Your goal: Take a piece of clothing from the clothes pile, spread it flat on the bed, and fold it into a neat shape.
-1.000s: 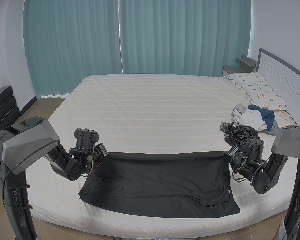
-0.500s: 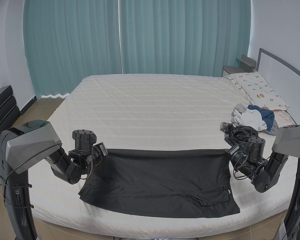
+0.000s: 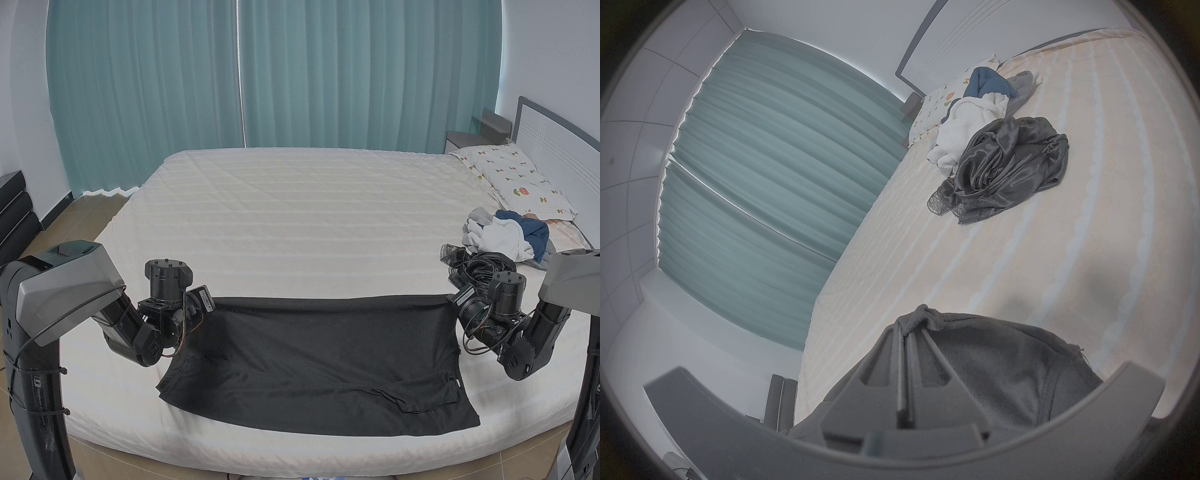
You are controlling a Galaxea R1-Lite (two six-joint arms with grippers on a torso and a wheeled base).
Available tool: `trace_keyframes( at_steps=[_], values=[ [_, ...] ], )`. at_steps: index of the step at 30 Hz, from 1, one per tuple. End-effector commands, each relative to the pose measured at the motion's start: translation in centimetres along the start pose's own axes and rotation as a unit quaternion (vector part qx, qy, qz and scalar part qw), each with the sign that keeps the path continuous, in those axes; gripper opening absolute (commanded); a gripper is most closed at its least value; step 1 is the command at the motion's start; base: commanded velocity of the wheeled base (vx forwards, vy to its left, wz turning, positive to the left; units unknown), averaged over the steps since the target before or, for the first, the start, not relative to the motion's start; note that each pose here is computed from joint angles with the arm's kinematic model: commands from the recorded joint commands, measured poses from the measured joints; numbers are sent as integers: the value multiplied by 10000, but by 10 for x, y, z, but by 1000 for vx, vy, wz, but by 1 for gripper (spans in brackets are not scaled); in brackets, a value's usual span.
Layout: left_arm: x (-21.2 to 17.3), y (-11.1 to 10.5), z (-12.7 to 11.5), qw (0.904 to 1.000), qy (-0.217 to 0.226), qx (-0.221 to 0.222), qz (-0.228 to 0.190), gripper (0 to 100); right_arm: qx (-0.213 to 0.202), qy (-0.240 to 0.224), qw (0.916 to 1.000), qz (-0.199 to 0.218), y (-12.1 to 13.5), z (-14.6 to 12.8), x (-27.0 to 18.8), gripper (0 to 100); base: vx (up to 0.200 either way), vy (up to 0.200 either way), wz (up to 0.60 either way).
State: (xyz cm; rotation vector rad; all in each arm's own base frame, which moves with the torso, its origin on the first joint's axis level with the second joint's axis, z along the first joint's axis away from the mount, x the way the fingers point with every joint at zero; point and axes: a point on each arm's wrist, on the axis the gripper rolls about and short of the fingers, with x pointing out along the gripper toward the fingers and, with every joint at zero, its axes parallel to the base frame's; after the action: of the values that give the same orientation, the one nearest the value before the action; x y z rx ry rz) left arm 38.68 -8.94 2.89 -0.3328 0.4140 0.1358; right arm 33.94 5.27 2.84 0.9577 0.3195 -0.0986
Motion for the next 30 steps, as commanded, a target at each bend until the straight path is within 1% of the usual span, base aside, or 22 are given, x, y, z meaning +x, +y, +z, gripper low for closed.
trace_keyframes(
  at_steps=[1,7,10,11,16,21,27,28,30],
  values=[
    [-2,3,-8,9999,120,110,39,0,-31,42,9999,-102,-6,0,-1,0,0,0,0],
    [-11,11,-18,9984,327,433,136,0,-208,196,9993,-241,-16,-1,-11,0,0,0,0],
    [-14,13,-23,9977,419,506,161,0,-242,250,9990,-278,-18,-2,-15,0,0,0,0],
    [-18,16,-27,9967,514,605,194,0,-275,323,9985,-358,-22,-5,-19,0,0,0,0],
    [-24,20,-36,9948,696,705,248,0,-368,525,9965,-542,-31,-12,-25,0,0,0,0],
    [-26,23,-48,9926,907,755,278,0,-474,934,9908,-860,-48,-25,-35,0,0,0,0],
    [-24,27,-65,9890,1174,828,366,0,-575,1223,9833,-1218,-68,-38,-36,0,0,0,0],
    [-25,29,-70,9874,1263,864,392,0,-633,1261,9821,-1245,-71,-41,-36,0,0,0,0],
    [-25,30,-72,9865,1312,882,423,0,-656,1268,9819,-1248,-73,-42,-35,0,0,0,0]
  ],
)
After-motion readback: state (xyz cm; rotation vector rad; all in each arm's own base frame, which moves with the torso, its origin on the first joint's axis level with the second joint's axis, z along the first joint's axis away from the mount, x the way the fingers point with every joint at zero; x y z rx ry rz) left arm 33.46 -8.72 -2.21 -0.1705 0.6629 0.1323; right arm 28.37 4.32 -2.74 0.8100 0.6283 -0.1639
